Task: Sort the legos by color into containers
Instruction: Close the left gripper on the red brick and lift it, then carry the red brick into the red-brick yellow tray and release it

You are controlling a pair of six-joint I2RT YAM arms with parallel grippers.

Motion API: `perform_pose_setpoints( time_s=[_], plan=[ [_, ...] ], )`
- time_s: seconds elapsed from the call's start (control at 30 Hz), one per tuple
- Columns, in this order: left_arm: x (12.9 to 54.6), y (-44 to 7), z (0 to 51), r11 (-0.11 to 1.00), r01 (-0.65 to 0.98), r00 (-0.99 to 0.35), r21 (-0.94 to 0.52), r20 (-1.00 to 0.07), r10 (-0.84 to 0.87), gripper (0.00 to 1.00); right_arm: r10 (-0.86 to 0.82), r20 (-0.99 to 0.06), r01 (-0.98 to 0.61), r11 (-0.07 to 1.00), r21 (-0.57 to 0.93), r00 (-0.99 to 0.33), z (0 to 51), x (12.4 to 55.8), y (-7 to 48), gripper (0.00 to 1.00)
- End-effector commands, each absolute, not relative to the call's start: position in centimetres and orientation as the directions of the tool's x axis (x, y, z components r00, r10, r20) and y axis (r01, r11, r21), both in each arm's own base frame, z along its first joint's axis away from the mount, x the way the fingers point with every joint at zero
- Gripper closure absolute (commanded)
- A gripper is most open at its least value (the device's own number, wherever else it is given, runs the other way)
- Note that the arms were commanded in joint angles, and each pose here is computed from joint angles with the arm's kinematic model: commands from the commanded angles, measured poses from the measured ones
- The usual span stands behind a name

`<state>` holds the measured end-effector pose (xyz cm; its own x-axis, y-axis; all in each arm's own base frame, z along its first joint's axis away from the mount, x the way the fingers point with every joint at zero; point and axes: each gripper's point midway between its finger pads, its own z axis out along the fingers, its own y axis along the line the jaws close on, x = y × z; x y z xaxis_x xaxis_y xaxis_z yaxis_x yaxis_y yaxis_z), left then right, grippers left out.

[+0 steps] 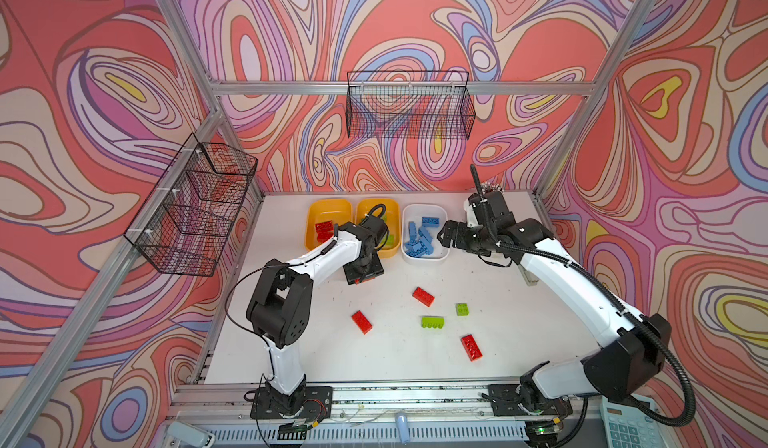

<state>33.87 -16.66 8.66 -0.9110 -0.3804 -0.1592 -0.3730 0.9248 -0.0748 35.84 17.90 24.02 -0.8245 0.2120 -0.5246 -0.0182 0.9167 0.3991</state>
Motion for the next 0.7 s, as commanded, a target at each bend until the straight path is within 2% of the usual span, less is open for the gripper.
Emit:
perform_pose_setpoints(
  time_s=[0.0,0.17,0.37,0.67],
  plan=[
    [35.5,-13.9,11.6,0.918,-0.391,-0.894,-0.063,-0.212,-0.395,0.52,0.227,-0.54,-0.03,0.904,0.426,-0.81,25.0,37.3,18.9,0.02],
    [39.8,-10.2,13.6,0.887,-0.452,-0.848,-0.098,-0.26,-0.461,0.52,0.232,-0.543,-0.035,0.899,0.437,-0.807,25.2,39.3,19.9,0.02],
    [45.1,-6.3,13.6,0.841,-0.523,-0.793,-0.138,-0.283,-0.54,0.52,0.226,-0.547,-0.04,0.901,0.431,-0.806,25.4,41.8,21.1,0.02],
    [52.1,-4.8,11.2,0.795,-0.568,-0.755,-0.211,-0.25,-0.606,0.5,0.218,-0.545,-0.028,0.913,0.408,-0.809,25.1,45.0,22.2,0.02]
  ],
)
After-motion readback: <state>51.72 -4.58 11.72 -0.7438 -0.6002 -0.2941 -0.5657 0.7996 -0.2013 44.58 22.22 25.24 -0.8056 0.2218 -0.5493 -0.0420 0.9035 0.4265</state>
